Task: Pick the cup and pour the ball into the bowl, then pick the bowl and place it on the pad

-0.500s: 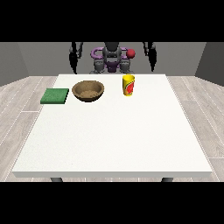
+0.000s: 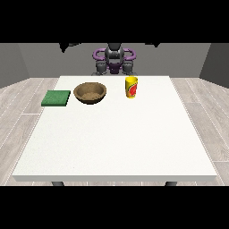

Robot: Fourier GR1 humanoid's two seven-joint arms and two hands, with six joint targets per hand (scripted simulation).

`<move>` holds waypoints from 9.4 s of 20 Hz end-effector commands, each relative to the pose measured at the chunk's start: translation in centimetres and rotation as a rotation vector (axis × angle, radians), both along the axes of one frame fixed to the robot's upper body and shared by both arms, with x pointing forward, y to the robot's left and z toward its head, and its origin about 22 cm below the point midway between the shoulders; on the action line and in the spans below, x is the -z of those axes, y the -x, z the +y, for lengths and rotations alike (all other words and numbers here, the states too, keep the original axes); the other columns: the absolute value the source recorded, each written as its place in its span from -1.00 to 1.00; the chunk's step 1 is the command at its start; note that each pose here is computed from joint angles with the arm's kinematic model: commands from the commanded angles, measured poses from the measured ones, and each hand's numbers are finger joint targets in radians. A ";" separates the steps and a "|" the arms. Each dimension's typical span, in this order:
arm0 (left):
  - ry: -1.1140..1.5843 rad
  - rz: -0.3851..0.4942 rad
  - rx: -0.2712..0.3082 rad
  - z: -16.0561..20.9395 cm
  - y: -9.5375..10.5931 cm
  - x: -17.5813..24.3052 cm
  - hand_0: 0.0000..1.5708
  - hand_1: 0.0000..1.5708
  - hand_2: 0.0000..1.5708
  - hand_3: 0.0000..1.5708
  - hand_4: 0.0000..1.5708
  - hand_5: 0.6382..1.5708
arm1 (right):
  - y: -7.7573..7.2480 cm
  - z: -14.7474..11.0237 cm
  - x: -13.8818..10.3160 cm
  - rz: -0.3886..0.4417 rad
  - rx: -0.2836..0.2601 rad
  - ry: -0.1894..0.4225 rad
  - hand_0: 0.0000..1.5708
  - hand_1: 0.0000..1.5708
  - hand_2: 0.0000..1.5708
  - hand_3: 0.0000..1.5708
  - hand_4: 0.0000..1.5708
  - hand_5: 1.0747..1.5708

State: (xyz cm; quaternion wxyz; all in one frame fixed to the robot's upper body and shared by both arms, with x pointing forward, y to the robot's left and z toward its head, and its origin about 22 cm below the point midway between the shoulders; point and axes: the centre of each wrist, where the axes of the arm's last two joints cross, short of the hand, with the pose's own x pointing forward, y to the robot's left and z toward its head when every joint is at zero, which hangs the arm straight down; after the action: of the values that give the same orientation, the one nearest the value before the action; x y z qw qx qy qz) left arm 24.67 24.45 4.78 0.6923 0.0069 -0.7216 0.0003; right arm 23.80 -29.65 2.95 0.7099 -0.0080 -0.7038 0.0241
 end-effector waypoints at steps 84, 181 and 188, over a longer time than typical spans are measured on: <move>-1.302 -0.204 -0.211 -4.2 -16.3 1.4 0.93 0.93 1.00 1.00 1.00 0.23 | -1.6 -9.5 5.0 -0.108 -0.057 -0.070 -1.00 -1.00 -1.00 -1.00 -1.00 1.00; -0.176 -0.034 0.016 1.5 -6.3 7.0 -1.00 -1.00 -1.00 -1.00 0.27 0.66 | -11.4 -2.0 5.8 0.446 0.412 0.415 1.00 1.00 1.00 0.09 0.05 0.97; -0.167 -0.021 -0.040 4.7 -5.8 6.2 -1.00 -1.00 -1.00 -1.00 0.27 0.66 | -11.4 -5.4 2.7 0.460 0.411 0.346 1.00 1.00 1.00 -0.02 0.01 1.00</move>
State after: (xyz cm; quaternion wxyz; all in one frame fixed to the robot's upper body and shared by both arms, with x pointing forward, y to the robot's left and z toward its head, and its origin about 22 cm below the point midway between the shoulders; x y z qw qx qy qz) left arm 30.66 28.53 -1.87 0.6780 0.0777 -0.7291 -0.0523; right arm 35.20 -32.30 -1.64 0.8222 -0.2689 -0.5012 0.0211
